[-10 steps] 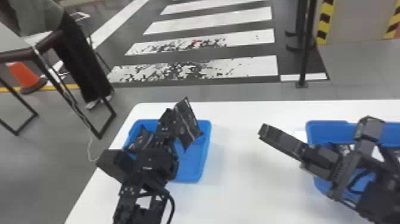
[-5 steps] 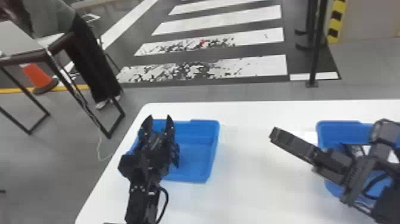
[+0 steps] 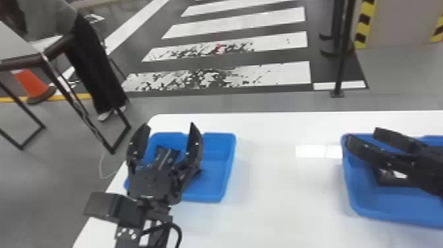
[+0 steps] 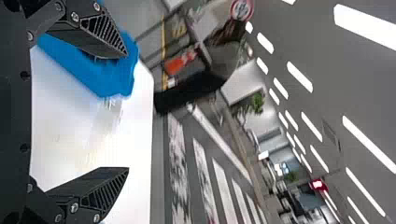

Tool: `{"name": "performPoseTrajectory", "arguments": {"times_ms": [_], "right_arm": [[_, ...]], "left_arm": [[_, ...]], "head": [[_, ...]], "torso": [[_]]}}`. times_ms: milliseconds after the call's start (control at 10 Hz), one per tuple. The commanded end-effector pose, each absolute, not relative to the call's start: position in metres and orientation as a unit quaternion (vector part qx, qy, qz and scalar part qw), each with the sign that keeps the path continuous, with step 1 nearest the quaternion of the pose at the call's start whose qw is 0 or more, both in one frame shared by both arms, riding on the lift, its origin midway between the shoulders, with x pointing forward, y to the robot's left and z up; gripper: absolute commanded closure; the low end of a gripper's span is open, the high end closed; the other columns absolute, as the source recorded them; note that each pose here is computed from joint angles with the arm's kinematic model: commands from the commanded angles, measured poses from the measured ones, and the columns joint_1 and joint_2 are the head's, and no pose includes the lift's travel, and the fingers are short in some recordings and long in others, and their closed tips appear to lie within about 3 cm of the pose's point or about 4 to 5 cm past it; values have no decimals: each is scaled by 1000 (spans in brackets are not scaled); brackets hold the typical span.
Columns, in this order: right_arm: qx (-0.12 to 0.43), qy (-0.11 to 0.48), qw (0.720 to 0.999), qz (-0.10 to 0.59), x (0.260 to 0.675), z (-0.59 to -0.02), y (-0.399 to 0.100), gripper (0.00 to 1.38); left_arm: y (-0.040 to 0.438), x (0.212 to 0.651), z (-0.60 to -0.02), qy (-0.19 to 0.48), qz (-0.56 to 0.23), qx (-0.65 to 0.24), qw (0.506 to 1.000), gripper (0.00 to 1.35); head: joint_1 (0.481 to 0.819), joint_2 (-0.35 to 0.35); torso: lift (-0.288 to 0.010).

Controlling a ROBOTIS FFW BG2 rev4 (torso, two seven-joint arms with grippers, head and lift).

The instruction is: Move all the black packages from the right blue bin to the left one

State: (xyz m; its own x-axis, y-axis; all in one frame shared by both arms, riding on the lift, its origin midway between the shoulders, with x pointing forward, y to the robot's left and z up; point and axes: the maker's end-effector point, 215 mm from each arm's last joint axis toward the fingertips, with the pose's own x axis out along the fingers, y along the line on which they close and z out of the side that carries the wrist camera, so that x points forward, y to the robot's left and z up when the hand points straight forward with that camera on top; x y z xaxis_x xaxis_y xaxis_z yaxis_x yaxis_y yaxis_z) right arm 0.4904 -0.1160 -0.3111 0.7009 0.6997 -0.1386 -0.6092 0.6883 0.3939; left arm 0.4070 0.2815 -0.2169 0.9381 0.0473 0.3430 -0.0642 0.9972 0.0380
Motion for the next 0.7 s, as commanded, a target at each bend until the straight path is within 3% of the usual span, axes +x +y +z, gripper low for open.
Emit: {"name": "performPoseTrajectory", "arguments": {"times_ms": [0, 300, 400, 600], "right_arm": [[90, 146, 949, 264, 484, -307, -180, 190], [100, 173, 974, 103, 461, -338, -255, 209], [107, 188, 974, 74, 464, -362, -271, 208], [125, 198, 970, 68, 494, -397, -287, 208]], "left_arm": [[262, 384, -200, -177, 10, 13, 984, 128], [230, 373, -202, -165, -22, -20, 986, 125], [231, 374, -204, -161, -23, -22, 986, 125], [229, 375, -207, -156, -26, -25, 987, 125]], "head": [[695, 246], [695, 30], [695, -20], [695, -55]], "torso": [[-132], [-132], [-132], [-132]]}}
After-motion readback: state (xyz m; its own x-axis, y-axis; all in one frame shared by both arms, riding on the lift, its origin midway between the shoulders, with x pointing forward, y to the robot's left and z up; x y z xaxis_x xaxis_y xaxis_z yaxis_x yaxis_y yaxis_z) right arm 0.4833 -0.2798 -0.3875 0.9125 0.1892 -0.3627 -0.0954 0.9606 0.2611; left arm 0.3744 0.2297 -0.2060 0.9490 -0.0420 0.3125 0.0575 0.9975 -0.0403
